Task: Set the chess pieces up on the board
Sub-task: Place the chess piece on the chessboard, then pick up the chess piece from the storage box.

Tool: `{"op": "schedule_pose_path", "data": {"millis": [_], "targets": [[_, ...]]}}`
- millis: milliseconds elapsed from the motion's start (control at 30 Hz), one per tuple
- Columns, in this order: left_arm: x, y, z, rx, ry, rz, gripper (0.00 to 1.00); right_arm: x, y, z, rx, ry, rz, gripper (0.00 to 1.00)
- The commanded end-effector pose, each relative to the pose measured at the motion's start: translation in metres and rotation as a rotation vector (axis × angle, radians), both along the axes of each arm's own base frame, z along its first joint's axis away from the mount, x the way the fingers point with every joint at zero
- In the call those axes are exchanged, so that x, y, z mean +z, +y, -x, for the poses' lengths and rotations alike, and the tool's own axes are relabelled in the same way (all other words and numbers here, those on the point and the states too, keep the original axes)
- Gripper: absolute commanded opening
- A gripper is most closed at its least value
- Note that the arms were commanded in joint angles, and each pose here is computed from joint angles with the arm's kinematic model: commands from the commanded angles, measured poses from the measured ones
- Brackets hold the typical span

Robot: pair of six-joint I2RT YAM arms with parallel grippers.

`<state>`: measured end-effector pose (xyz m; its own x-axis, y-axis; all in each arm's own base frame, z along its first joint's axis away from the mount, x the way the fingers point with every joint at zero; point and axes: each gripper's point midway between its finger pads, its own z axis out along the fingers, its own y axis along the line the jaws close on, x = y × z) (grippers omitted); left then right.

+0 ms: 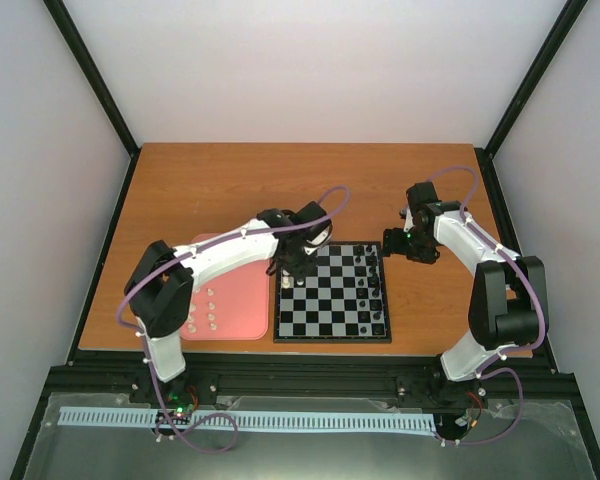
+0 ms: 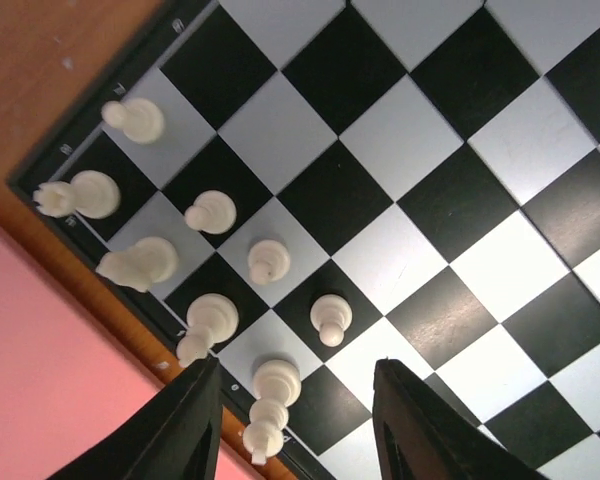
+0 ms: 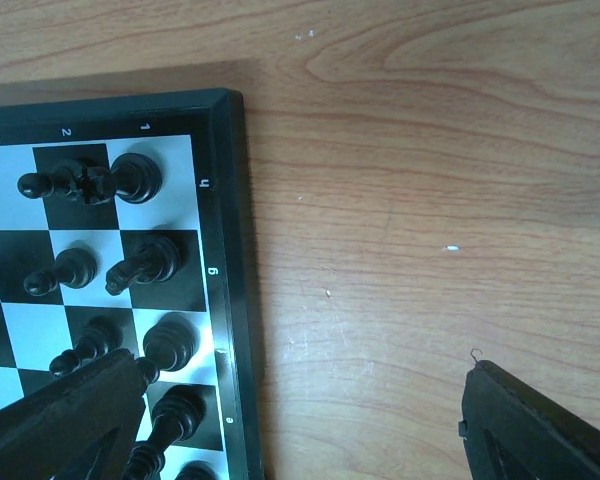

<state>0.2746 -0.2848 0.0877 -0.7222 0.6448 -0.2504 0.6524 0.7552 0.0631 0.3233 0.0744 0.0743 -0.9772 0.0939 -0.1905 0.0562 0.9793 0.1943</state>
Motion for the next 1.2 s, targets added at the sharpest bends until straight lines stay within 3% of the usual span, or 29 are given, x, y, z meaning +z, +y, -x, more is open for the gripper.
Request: {"op": "schedule_pose_path", "data": {"millis": [0,200,367,500,800,1167], "targets": [[0.055,0.002,-0.015,0.044,-0.108,0.051,0.48,0.005,-0.002,-0.005,-0.003,-0.022,-0.007,1.00],[0.075,0.069,-0.020,0.339,-0.077,0.060,0.53,0.007,0.001,-0.004,-0.004,-0.022,-0.022,1.00],[0.057,0.146,-0.001,0.660,-0.016,-0.012,0.51,0.006,0.003,-0.004,-0.003,-0.018,-0.032,1.00],[0.039,0.180,0.020,0.842,0.034,-0.053,0.49,0.006,0.004,-0.003,0.001,-0.014,-0.036,1.00],[-0.008,0.205,0.055,1.030,0.144,-0.052,0.45,0.008,0.003,0.001,0.012,-0.013,-0.023,1.00],[0.000,0.225,0.032,1.125,0.105,0.018,0.42,0.006,0.003,0.002,0.008,-0.007,-0.024,1.00]]}}
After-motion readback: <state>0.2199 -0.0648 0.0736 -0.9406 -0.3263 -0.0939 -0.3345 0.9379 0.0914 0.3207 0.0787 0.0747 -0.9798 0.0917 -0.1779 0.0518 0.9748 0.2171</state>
